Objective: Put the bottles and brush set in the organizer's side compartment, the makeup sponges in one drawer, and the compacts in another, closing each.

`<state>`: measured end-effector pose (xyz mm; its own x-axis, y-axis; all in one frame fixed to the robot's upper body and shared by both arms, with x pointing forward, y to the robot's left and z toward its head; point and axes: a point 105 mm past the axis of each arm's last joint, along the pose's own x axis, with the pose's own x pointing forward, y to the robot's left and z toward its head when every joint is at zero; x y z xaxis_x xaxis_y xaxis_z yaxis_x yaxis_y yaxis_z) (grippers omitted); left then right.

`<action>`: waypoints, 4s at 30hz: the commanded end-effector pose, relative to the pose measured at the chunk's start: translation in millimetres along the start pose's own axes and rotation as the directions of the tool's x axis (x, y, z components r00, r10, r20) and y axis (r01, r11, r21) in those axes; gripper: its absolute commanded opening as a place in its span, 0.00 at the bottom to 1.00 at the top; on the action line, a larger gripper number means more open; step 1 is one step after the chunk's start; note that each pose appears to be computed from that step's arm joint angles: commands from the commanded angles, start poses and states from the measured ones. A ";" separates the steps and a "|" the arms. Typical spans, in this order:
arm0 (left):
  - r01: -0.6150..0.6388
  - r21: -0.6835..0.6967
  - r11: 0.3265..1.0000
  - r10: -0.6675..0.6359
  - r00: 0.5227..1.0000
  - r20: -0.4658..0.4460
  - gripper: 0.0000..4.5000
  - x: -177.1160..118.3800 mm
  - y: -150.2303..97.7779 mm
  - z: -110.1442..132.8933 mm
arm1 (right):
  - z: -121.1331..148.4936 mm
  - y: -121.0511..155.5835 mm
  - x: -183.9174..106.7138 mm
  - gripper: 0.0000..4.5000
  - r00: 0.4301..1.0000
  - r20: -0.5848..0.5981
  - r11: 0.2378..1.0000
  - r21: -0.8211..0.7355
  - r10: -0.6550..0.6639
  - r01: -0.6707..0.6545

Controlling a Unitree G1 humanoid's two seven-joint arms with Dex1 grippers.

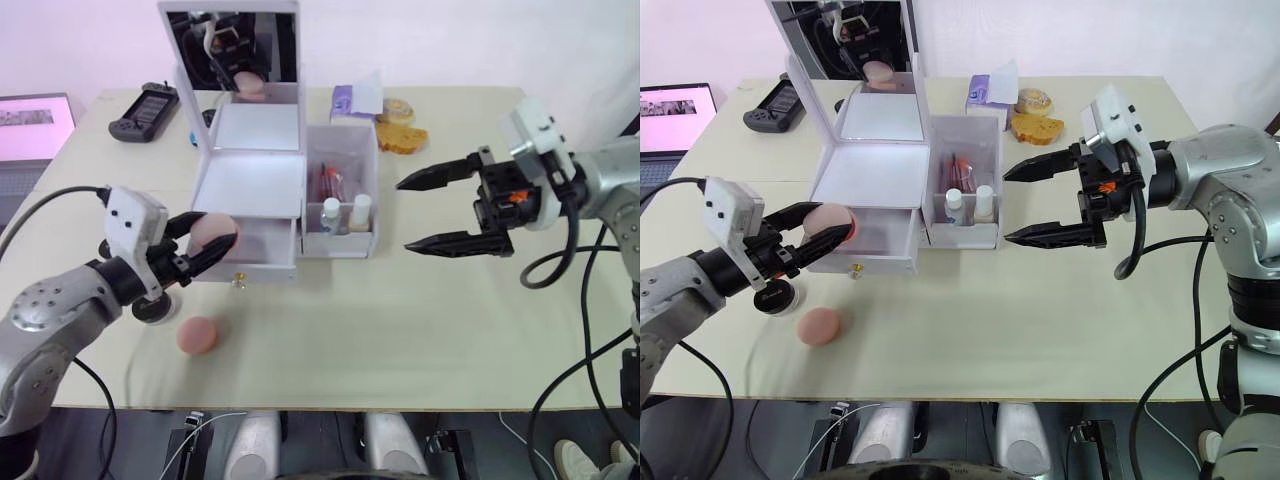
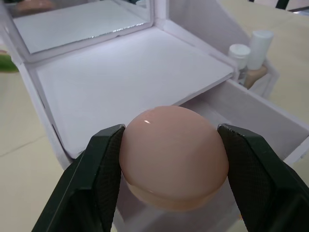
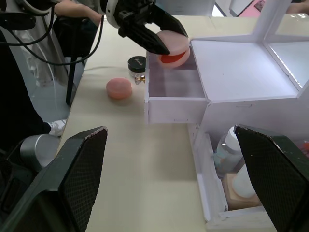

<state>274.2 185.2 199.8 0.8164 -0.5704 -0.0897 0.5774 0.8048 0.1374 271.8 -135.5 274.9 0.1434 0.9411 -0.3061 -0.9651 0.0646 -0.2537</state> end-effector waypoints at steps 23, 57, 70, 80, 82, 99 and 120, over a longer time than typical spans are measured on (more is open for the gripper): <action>0.055 -0.059 0.997 -0.046 0.988 0.150 0.99 -47.8 5.7 44.6 | 15.1 -3.6 -1.3 1.00 1.000 0.027 0.999 -0.054 0.007 -0.005; -0.436 -0.097 0.895 0.421 0.895 -0.147 0.99 -243.3 -19.2 -113.4 | 5.9 -37.2 14.3 1.00 0.996 0.012 0.996 0.005 0.088 -0.088; -0.433 -0.110 0.895 0.422 0.900 -0.113 0.99 -241.1 2.1 -103.5 | -4.6 -39.4 -18.9 1.00 0.999 -0.023 0.995 0.098 -0.029 0.031; -0.369 -0.052 0.928 0.365 0.928 -0.071 0.99 -226.1 67.7 -76.1 | -70.8 -23.6 -85.7 1.00 0.969 -0.152 0.942 0.245 -0.195 0.228; -0.340 -0.046 0.939 0.337 0.939 -0.067 0.99 -218.8 71.4 -72.1 | -73.0 -20.2 -88.7 1.00 0.967 -0.155 0.940 0.249 -0.201 0.235; -0.081 -0.068 0.994 0.075 0.993 -0.086 0.99 -143.3 -31.2 -123.3 | -41.6 3.4 -41.7 1.00 0.993 -0.057 0.979 0.166 -0.107 0.116; -0.168 -0.093 0.981 0.162 0.985 -0.065 0.99 -78.3 -39.8 -161.5 | -31.4 7.0 -43.9 1.00 0.992 -0.058 0.985 0.124 -0.110 0.116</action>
<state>186.7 232.4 46.9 0.9066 -0.4038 -0.1227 0.4143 0.9069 0.0765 268.0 -185.0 243.5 0.2454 0.9090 -0.3368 -0.9690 0.2204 -0.1112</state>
